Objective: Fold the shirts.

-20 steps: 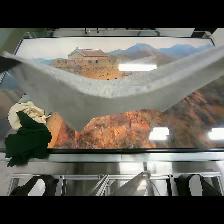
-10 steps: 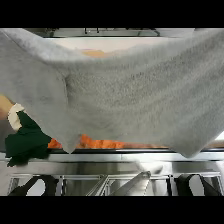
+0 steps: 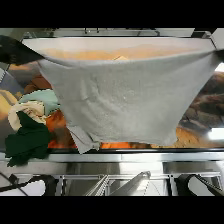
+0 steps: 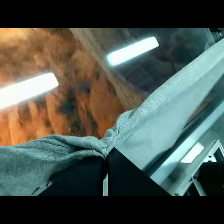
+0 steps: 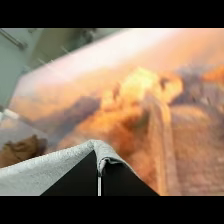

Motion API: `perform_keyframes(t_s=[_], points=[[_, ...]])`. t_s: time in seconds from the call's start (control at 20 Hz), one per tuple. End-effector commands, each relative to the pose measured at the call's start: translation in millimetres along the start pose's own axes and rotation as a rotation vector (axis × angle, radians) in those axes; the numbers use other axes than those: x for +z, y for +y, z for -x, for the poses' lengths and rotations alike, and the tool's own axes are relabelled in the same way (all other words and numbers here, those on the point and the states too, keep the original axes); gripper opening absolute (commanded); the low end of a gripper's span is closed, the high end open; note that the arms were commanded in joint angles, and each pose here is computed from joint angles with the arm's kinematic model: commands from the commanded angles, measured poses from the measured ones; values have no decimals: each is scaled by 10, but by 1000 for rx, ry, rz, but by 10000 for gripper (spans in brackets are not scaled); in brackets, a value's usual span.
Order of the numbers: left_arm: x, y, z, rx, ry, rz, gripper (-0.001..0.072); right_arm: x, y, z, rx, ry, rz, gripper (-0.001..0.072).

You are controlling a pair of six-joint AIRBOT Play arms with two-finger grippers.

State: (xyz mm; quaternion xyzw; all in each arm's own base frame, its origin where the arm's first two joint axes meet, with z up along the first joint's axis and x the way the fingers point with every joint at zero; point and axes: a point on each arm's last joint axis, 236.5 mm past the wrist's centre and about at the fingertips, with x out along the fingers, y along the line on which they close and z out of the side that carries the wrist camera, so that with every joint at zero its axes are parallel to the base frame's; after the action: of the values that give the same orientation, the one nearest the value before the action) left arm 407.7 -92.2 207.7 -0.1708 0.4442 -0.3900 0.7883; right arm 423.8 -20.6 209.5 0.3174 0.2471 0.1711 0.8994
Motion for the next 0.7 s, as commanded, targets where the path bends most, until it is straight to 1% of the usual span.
perform_keyframes(t_s=[0.0, 0.15, 0.25, 0.35, 0.5, 0.65], points=[[-173, 682, -781, -67, 102, 77, 18, -573, -949, -662, -113, 104, -93, 15], [-202, 1313, -1221, -39, 85, 166, 18, -608, -1334, -1158, -56, 30, -144, 15], [-179, 1602, -1366, -40, 90, 203, 18, -515, -1484, -1381, 15, -56, -223, 15], [-31, 1800, -1439, -26, 67, 225, 16, -460, -1580, -1557, 43, -88, -257, 15], [330, 2010, -1475, 26, -29, 198, 14, -398, -1668, -1774, 7, -91, -228, 14], [496, 2204, -1526, 85, -115, 193, 14, -525, -1713, -1902, -68, -49, -149, 14]])
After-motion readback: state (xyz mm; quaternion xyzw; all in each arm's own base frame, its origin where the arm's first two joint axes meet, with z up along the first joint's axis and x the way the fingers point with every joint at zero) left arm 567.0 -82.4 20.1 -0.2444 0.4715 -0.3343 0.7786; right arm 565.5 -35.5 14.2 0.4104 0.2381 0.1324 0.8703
